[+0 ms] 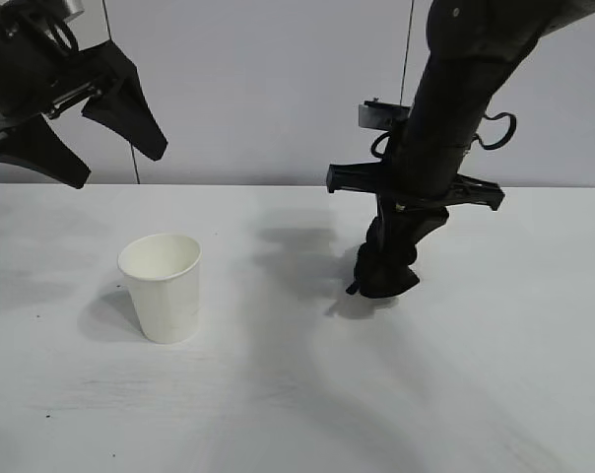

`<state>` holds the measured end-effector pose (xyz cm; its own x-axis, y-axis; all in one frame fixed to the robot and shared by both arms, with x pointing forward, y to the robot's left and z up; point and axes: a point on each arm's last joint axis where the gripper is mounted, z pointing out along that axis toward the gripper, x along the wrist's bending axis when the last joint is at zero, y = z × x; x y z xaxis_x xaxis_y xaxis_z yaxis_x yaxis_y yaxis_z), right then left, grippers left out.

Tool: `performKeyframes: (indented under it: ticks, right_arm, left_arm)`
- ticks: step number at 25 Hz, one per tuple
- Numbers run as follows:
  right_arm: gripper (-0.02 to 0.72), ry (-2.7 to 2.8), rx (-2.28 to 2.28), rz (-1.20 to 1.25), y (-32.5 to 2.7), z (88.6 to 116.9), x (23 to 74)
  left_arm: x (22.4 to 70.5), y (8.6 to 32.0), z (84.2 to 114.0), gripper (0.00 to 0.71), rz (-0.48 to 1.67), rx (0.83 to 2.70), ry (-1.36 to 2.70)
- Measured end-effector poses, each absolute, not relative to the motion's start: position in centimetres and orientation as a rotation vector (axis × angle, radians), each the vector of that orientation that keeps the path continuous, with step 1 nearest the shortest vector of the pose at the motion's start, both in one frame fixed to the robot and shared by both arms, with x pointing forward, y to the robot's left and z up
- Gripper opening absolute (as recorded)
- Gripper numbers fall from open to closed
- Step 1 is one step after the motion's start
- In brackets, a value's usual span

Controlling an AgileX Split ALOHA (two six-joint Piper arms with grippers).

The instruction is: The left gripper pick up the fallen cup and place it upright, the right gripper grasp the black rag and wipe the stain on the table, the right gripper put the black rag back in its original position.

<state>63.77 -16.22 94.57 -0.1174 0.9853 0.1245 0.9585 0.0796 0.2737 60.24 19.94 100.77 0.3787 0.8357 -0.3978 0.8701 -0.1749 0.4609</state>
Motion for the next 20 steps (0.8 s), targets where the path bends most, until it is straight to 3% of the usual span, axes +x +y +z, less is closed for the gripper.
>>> performKeyframes:
  ticks: [6, 7, 10, 12, 15, 20]
  right_arm:
    - [0.114, 2.201, 2.039, 0.473, -17.4, 95.8, 60.1]
    - [0.158, 2.197, 2.046, 0.471, -17.6, 95.9, 59.8]
    - [0.475, 2.195, 2.052, 0.467, -17.7, 96.2, 59.3]
    - [0.613, 2.196, 2.049, 0.464, -17.8, 96.3, 59.2]
    - [0.661, 2.182, 2.076, 0.453, -17.8, 96.5, 59.1]
    - [0.670, 2.086, 2.135, 0.549, -19.1, 98.9, 58.9]
  left_arm:
    - [60.0, 19.9, 100.7, 0.694, -0.107, 2.029, 1.459]
    - [59.9, 19.8, 100.7, 0.694, -0.115, 2.032, 1.458]
    - [59.7, 19.7, 100.7, 0.694, -0.152, 2.040, 1.455]
    - [59.6, 19.6, 100.8, 0.694, -0.175, 2.024, 1.458]
    - [59.6, 19.4, 100.9, 0.694, -0.195, 2.000, 1.461]
    - [59.6, 19.4, 100.9, 0.694, -0.201, 1.992, 1.462]
